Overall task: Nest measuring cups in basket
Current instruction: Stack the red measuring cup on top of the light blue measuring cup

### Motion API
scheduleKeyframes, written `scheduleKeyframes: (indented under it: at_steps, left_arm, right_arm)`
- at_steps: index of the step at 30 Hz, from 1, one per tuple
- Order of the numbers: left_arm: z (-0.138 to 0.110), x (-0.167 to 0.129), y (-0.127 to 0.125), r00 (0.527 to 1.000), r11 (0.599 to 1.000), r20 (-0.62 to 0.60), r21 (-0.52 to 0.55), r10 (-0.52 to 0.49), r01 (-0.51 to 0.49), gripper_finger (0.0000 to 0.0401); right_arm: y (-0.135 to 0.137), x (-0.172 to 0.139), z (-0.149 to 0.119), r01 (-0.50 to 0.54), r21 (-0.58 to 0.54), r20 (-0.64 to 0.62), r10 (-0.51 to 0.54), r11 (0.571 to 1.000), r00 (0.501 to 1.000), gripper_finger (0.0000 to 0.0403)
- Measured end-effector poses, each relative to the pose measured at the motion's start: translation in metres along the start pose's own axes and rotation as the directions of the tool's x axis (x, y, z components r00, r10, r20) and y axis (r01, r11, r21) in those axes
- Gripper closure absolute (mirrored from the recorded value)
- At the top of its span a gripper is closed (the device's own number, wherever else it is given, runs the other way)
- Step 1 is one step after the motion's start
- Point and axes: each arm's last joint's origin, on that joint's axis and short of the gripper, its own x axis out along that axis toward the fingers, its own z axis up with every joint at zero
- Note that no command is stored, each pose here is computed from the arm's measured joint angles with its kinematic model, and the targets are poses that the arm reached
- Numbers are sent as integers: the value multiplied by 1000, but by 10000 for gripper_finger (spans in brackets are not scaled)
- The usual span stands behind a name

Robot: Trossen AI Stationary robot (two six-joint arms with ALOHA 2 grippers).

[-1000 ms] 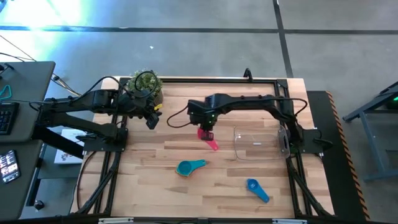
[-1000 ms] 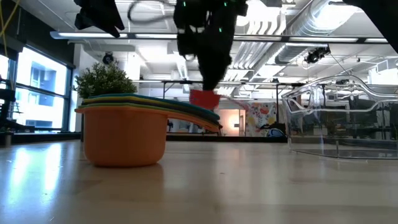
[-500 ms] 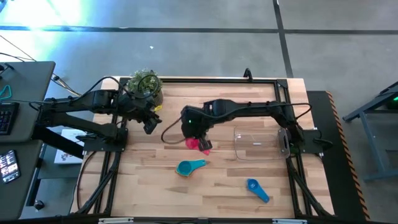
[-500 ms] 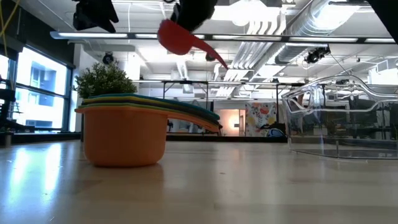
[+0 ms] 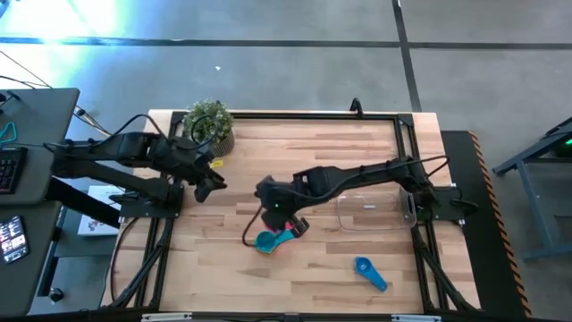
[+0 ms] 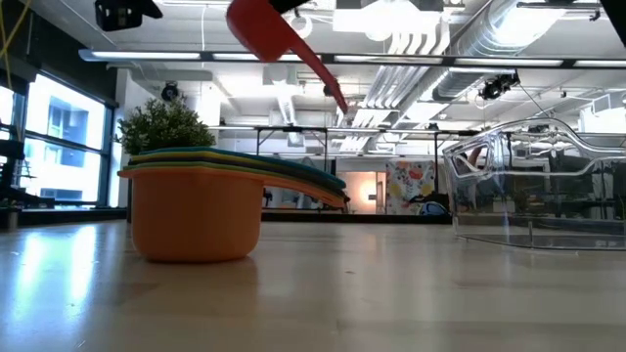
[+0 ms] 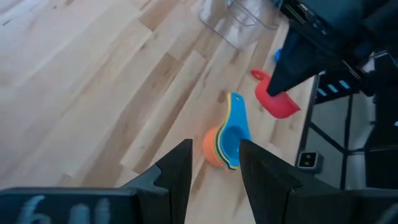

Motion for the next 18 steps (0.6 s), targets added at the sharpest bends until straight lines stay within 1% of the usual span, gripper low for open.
scheduleKeyframes:
  at_steps: [3, 5, 7, 11, 14, 16, 18]
  left_arm:
    - [-2, -2, -1, 1000, 1000, -1, 5, -13, 13, 279]
    - [-2, -2, -2, 1000, 1000, 2, 7, -11, 11, 279]
    - [-2, -2, -2, 1000, 1000, 3, 8, -8, 8, 279]
    - [-2, -1, -1, 1000, 1000, 16, -1, 10, -10, 279]
    - [-2, -1, -2, 1000, 1000, 15, -1, 13, -13, 279]
    - [-2, -1, -2, 1000, 1000, 16, -1, 14, -14, 279]
    - [-1, 0, -2, 1000, 1000, 15, -1, 16, -16, 279]
  right_arm:
    - [3, 0, 7, 24, -135, 39, -19, 990, 999, 403]
    - [1, -1, 11, 45, -176, 84, -30, 983, 996, 403]
    - [-3, -1, 12, 57, -177, 119, -37, 983, 992, 403]
    - [-5, -1, 9, 21, -141, 135, -2, 990, 991, 403]
    - [-5, 5, 4, -33, -94, 109, 43, 995, 993, 403]
    - [-3, 12, -1, -76, -69, 67, 81, 995, 994, 403]
    - [-3, 18, -4, -94, -60, 47, 97, 994, 994, 403]
